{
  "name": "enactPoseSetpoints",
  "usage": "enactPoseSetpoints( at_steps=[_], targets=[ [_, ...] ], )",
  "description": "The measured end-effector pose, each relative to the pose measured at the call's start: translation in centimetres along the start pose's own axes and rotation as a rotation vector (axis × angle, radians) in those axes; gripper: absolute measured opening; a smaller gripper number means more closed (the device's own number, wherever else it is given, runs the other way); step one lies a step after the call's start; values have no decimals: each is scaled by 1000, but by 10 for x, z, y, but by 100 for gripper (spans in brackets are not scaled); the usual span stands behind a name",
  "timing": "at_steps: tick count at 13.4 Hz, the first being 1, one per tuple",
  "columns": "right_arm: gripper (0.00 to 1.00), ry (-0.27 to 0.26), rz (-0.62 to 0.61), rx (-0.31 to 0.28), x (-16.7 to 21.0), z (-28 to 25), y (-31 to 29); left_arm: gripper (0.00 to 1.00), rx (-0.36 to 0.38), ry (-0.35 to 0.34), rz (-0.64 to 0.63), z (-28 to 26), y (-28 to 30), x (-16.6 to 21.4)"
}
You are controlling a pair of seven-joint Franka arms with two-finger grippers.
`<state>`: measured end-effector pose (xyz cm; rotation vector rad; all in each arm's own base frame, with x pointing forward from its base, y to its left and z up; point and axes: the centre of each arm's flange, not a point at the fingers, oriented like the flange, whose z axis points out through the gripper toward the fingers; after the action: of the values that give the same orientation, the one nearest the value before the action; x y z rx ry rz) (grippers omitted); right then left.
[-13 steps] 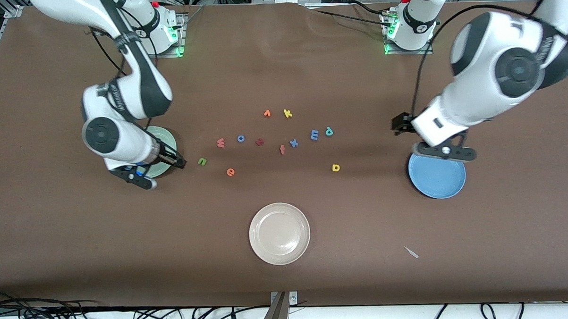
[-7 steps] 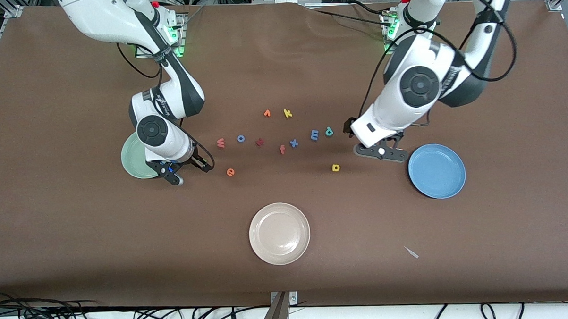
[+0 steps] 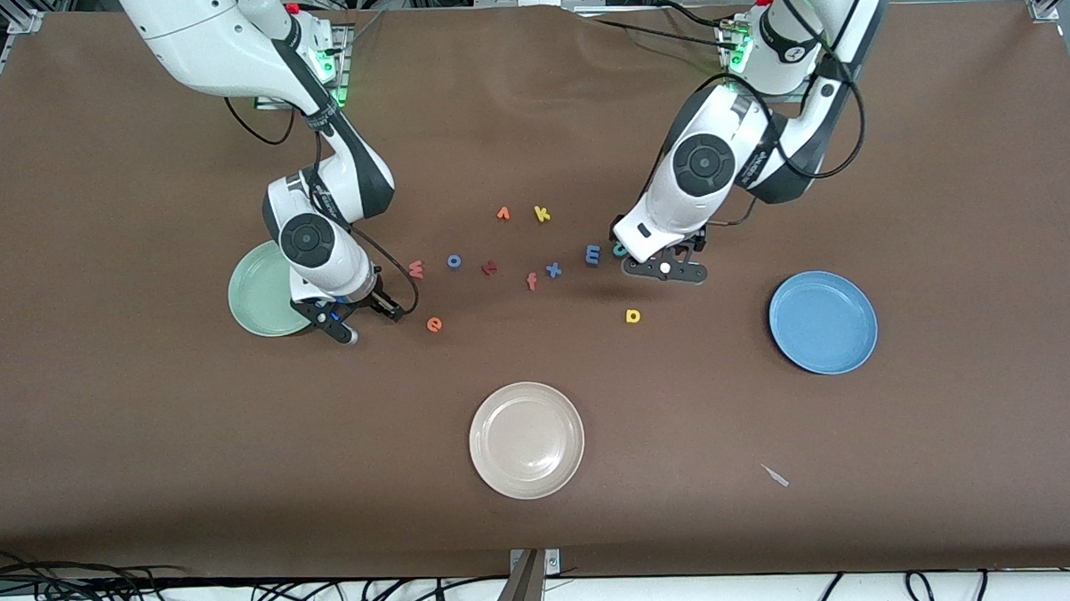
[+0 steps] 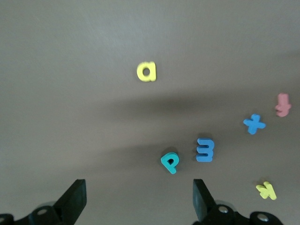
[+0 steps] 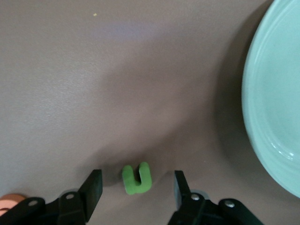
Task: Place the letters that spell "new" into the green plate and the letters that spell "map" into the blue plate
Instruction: 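Drop the green u on the green plate while the left gripper reaches the teal p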
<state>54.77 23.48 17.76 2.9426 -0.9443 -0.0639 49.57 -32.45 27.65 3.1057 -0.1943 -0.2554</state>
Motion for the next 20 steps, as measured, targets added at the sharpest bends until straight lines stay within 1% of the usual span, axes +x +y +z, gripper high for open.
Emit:
enactPoseSetpoints(
  at_steps=[2,5,8,9,11,12,13,14,15,16,17,18,19,20],
  targets=[
    [63,10,-13,0,0,3,-1,100,-2,-4,-7,22,7,0],
    [26,19,-17,11,0,-1,-3,100,-2,-18,-7,49,14,1],
    [26,36,-17,12,10,-12,-1,100,12,-49,2,73,24,-5],
    [26,41,-29,-2,20,-25,3,100,16,-58,5,79,25,-7],
    [26,26,-84,-70,46,-61,23,100,22,-74,9,89,27,-9],
    [26,20,-117,-92,59,-79,38,100,23,-77,10,92,27,-9],
    [26,15,-150,-107,71,-90,54,97,25,-82,9,95,27,-10],
    [26,10,-181,-118,80,-90,71,97,26,-87,9,98,27,-10],
    [26,4,-206,-123,84,-80,89,94,28,-91,10,101,27,-10],
    [26,7,-218,-117,81,-62,104,93,29,-94,10,103,27,-11],
    [26,7,-219,-112,71,-37,124,90,30,-97,10,105,27,-11],
    [31,-1,-213,-116,63,-20,141,90,31,-100,10,107,27,-11],
    [32,-8,-209,-120,57,-12,153,87,32,-103,10,109,27,-11],
    [38,-6,-207,-116,56,-13,157,86,32,-104,9,111,27,-11]
  ],
)
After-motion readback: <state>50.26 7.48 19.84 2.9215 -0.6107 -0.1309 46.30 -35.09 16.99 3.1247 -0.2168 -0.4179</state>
